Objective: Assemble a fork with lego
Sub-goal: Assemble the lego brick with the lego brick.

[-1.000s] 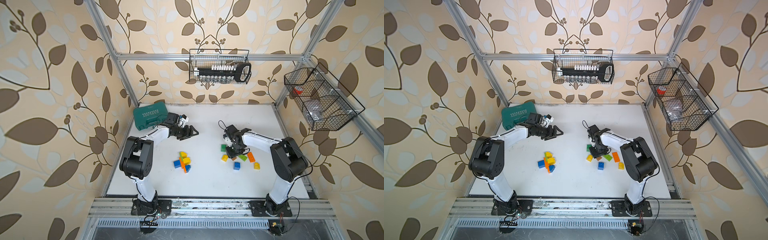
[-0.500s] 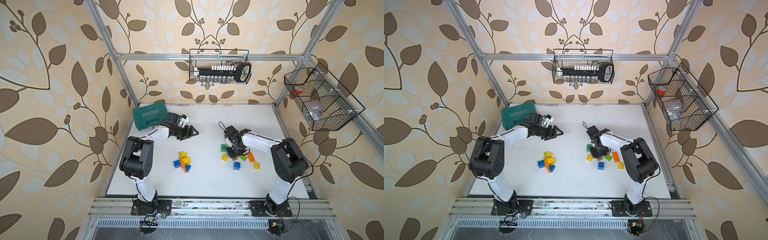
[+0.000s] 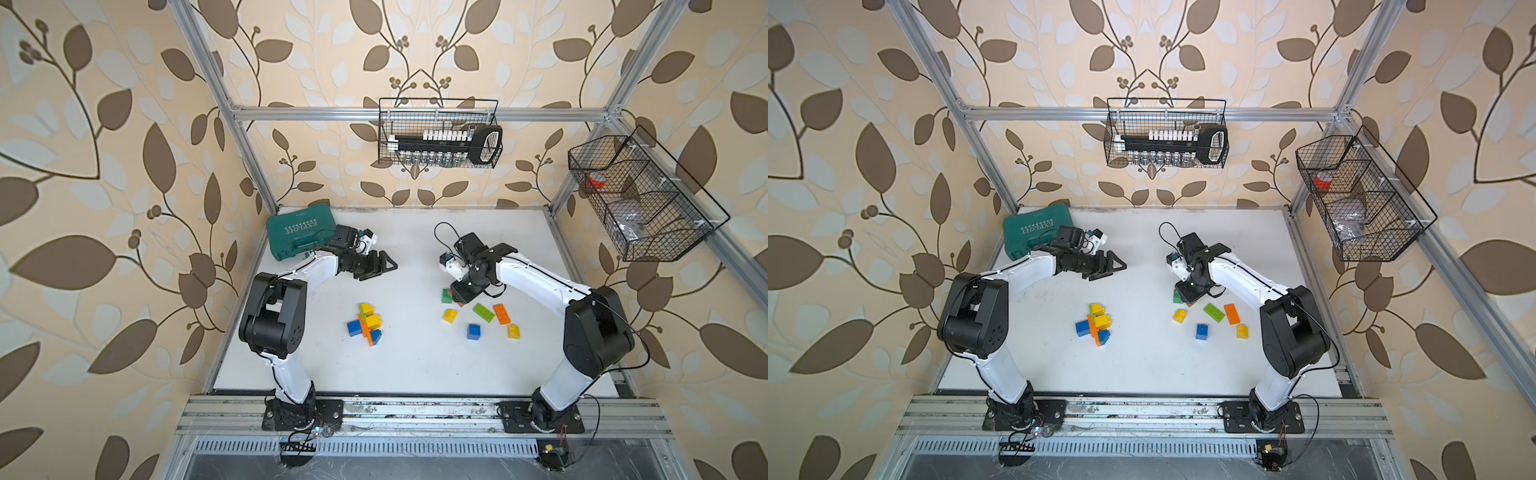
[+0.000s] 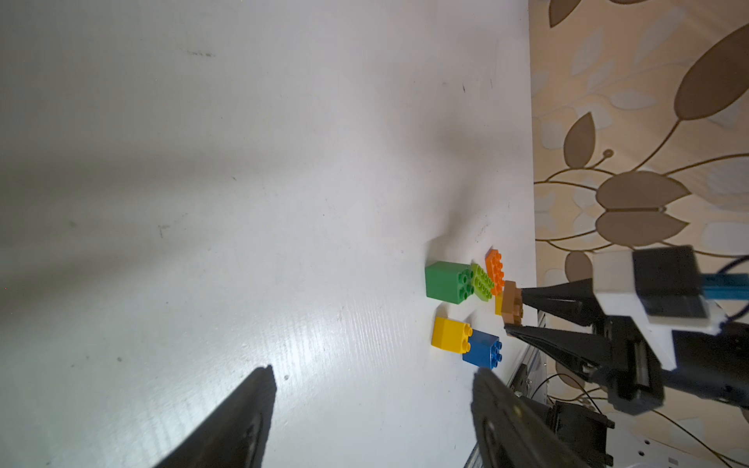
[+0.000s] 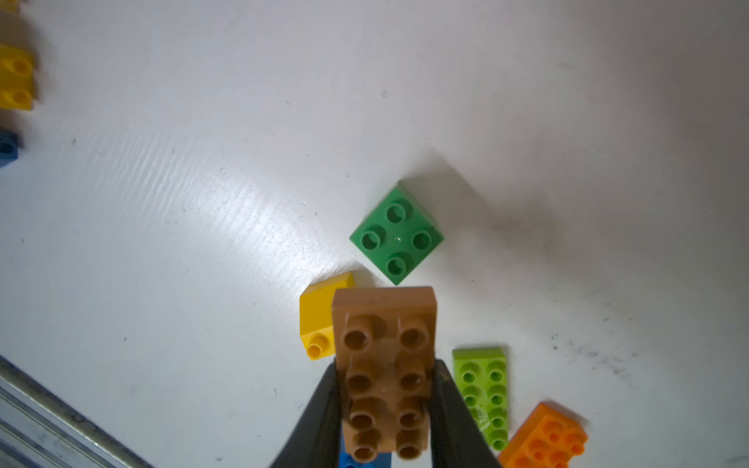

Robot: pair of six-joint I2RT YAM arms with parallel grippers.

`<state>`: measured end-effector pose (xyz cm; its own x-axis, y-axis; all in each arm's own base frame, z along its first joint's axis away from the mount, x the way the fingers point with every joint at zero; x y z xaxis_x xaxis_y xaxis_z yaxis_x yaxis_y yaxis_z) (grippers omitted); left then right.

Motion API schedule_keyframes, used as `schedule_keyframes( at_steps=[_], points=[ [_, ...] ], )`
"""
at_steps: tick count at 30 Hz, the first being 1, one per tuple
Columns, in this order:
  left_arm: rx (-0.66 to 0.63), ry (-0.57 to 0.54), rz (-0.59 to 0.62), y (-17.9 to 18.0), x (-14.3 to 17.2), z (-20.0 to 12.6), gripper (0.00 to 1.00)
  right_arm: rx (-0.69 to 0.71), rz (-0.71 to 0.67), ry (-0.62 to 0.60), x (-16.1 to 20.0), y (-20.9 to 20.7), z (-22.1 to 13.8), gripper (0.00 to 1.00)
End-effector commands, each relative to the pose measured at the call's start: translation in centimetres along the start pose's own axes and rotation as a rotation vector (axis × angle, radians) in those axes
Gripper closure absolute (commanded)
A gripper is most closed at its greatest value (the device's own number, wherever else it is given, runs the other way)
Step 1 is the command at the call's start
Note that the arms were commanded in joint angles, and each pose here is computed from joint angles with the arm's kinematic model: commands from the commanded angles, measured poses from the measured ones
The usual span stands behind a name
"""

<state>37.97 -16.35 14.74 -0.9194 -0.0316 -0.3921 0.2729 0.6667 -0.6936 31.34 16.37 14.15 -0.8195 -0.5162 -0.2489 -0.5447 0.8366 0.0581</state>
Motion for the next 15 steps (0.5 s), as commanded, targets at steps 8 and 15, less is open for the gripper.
schedule_keyframes(
  at_steps=[8, 15],
  points=[
    [0.032, -0.015, -0.004, -0.5, -0.9, -0.9, 0.23, -0.06, -0.436, 0.091, -3.3, -0.2, 1.1, 0.74],
    [0.039, -0.02, -0.009, -0.4, -1.0, -1.0, 0.23, -0.05, -0.54, 0.137, -2.7, -0.9, 2.5, 0.73]
  ],
)
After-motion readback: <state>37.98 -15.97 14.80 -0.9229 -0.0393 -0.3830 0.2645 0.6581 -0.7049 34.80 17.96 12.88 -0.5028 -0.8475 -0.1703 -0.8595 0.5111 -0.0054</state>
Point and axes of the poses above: each gripper's point midway between its finger pads, its own z axis out along the fingers, its own y axis along the line the jaws close on, x = y × z, the point moved 5 cm from there along -z, back along the fingers, and after that the axes turned 6 degrees about z, right-handed, at the moved point
